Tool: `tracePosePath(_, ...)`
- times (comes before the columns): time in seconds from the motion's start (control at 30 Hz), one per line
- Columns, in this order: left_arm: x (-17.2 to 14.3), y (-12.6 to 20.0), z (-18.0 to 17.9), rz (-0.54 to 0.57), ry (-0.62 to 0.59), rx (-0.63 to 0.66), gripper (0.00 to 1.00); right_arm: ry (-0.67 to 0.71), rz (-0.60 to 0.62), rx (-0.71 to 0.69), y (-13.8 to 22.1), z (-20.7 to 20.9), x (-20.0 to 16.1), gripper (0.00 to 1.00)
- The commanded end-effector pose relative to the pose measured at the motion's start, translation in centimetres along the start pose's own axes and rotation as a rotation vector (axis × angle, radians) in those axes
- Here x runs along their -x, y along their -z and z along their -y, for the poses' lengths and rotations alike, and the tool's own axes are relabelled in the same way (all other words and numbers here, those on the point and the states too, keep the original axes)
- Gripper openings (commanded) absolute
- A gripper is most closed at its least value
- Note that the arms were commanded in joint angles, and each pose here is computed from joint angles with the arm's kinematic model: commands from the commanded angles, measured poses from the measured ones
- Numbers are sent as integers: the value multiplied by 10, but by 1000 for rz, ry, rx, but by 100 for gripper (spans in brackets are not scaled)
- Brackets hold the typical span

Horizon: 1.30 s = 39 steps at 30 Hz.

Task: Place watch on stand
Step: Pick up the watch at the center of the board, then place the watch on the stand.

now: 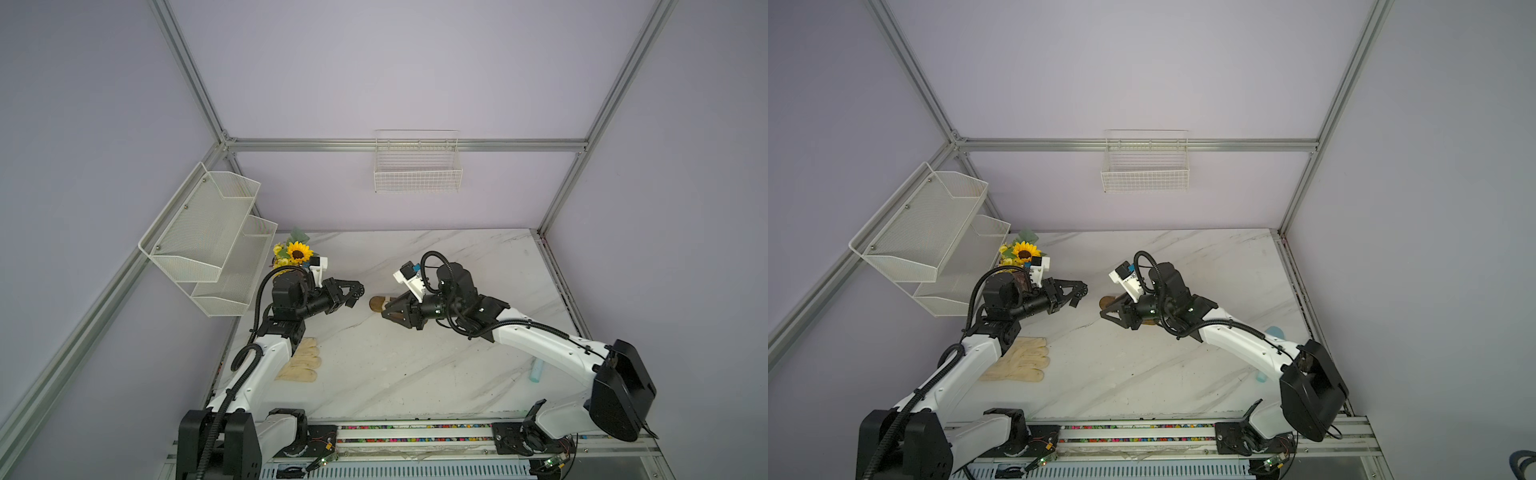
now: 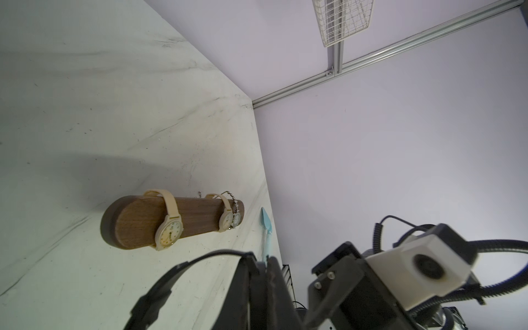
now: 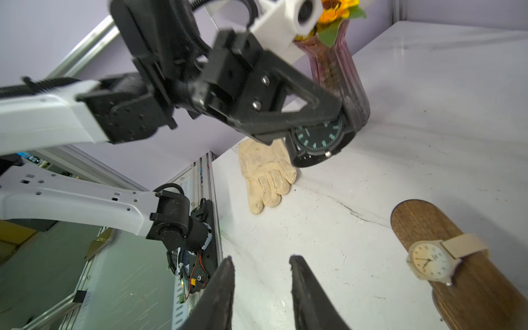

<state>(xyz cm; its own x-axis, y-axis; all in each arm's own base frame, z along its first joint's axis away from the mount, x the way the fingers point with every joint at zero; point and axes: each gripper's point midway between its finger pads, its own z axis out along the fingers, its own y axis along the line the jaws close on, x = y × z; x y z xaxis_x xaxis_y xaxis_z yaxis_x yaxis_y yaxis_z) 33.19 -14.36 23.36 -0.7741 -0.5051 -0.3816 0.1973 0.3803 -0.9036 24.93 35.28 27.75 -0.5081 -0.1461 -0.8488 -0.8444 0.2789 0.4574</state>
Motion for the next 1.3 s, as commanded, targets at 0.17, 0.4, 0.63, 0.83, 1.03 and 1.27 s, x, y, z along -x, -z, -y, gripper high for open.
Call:
tracePosePath(0.17,12,-22,-23,45,-62,-98,9,-14,142,-65,72,-7,37,37)
tracePosePath(0.4,13,-39,-44,60,-16,-109,9,-55,120,-69,73,7,31,36)
tracePosePath(0.63,5,-53,-55,52,4,-113,9,-67,102,-69,69,19,28,35)
tracePosePath(0.83,-1,-64,-68,29,22,-115,9,-69,110,-78,73,21,30,35)
tracePosePath(1.03,-3,-68,-75,33,51,-122,9,-129,119,-181,85,49,33,35)
tracePosePath(1.27,-11,-74,-71,29,70,-146,10,-354,100,-358,109,122,5,35)
